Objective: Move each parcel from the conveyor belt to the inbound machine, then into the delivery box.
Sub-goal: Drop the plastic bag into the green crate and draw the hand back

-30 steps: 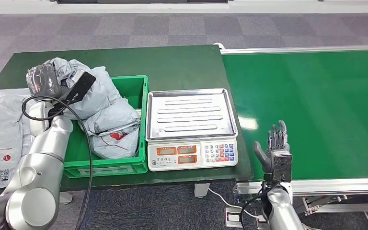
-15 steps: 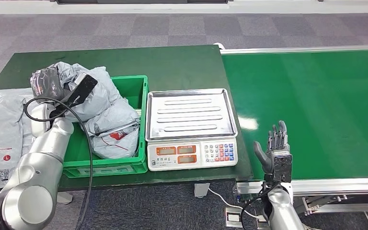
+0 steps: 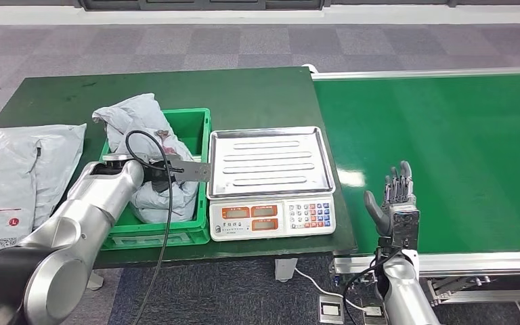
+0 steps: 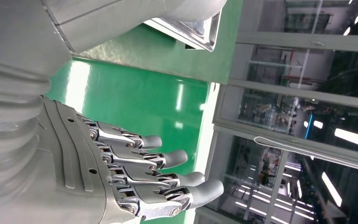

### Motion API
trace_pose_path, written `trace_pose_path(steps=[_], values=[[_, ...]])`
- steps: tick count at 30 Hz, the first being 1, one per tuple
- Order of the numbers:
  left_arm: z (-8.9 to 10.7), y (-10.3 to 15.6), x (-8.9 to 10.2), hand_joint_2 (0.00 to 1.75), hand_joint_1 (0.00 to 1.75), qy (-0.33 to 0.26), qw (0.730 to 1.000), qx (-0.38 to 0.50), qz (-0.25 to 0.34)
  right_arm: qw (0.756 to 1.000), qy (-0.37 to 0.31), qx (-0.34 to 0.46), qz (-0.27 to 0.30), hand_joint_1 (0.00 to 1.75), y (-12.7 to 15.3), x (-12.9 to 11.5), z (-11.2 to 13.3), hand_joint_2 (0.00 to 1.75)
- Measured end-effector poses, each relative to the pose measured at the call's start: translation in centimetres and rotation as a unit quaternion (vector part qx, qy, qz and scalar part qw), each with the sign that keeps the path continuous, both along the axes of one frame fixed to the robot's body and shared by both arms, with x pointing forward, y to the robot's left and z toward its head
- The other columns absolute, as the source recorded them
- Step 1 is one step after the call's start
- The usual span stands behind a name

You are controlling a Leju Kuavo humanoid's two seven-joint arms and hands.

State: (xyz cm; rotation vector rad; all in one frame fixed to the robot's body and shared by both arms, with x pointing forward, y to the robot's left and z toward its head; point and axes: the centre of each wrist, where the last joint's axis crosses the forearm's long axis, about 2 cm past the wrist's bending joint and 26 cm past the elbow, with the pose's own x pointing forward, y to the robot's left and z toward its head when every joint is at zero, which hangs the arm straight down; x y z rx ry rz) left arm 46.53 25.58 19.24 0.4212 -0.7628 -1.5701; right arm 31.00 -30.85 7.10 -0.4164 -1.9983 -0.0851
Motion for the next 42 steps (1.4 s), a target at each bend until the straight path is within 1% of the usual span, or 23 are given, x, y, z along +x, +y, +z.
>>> trace_pose_path(steps=[7,8,9,11,12,13,15,17,21,23,25,31,33,35,37,39,42], values=[[-0.4,-0.7,-0.3,1.75,1.75,0.029,0.999,-0.003,-0.041,1.000,-0.001,-0.002,-0.002,0.00,-0.1,0.0,0.0,1.75],[-0.4,-0.8,-0.3,1.75,1.70,0.032,0.998,-0.002,-0.045,1.000,-0.001,-0.002,-0.002,0.00,-0.2,0.0,0.0,1.75],[-0.5,-0.8,-0.3,1.75,1.34,0.034,0.998,0.000,-0.047,1.000,-0.001,-0.002,-0.002,0.00,-0.2,0.0,0.0,1.75],[-0.5,-0.9,-0.4,1.75,0.47,0.034,0.998,0.004,-0.047,1.000,-0.001,-0.002,-0.003,0.00,-0.2,0.0,0.0,1.75],[-0.6,-0.9,-0.4,1.75,0.08,0.031,0.999,0.006,-0.043,1.000,0.000,-0.002,-0.003,0.00,-0.2,0.0,0.0,1.75],[-0.6,-0.9,-0.4,1.75,0.00,0.022,0.999,0.009,-0.037,1.000,0.000,-0.002,-0.004,0.00,-0.2,0.0,0.0,1.75],[-0.8,-1.0,-0.4,0.87,0.00,-0.016,1.000,0.012,-0.017,1.000,0.001,-0.002,-0.007,0.00,-0.2,-0.2,-0.1,1.75],[-1.2,-1.1,-0.6,0.00,0.00,-0.079,0.997,0.003,0.014,1.000,0.004,-0.002,-0.010,0.00,-0.3,-0.7,-0.4,1.75],[-1.8,-1.0,-0.8,0.00,0.00,-0.198,0.976,-0.060,0.071,1.000,0.009,-0.003,-0.010,0.00,-0.3,-1.6,-0.9,1.75],[-1.8,-0.7,-0.9,0.00,0.00,-0.250,0.960,-0.094,0.085,1.000,0.010,-0.006,-0.010,0.00,-0.3,-1.8,-0.9,1.75],[-1.7,-0.5,-0.9,0.00,0.00,-0.290,0.946,-0.115,0.092,1.000,0.009,-0.008,-0.011,0.00,-0.3,-1.8,-0.9,1.75],[-1.8,-0.1,-1.0,0.00,0.00,-0.319,0.934,-0.130,0.100,1.000,0.009,-0.008,-0.013,0.00,-0.3,-1.8,-0.9,1.75],[-1.7,0.0,-1.0,0.00,0.00,-0.354,0.919,-0.141,0.098,1.000,0.009,-0.008,-0.012,0.00,-0.3,-1.8,-0.9,1.75],[-1.4,0.1,-1.0,0.00,0.00,-0.404,0.897,-0.156,0.095,1.000,0.009,-0.008,-0.010,0.00,-0.3,-1.8,-0.9,1.75],[-1.0,0.2,-0.9,0.00,0.00,-0.437,0.878,-0.173,0.091,1.000,0.007,-0.007,-0.009,0.00,-0.3,-1.7,-0.8,1.75],[-0.8,0.3,-0.8,0.00,0.00,-0.450,0.869,-0.186,0.090,1.000,0.005,-0.007,-0.010,0.00,-0.3,-1.4,-0.6,1.75],[-0.5,0.3,-0.7,0.00,0.00,-0.457,0.864,-0.191,0.088,1.000,0.002,-0.007,-0.011,0.00,-0.3,-1.0,-0.4,1.75]])
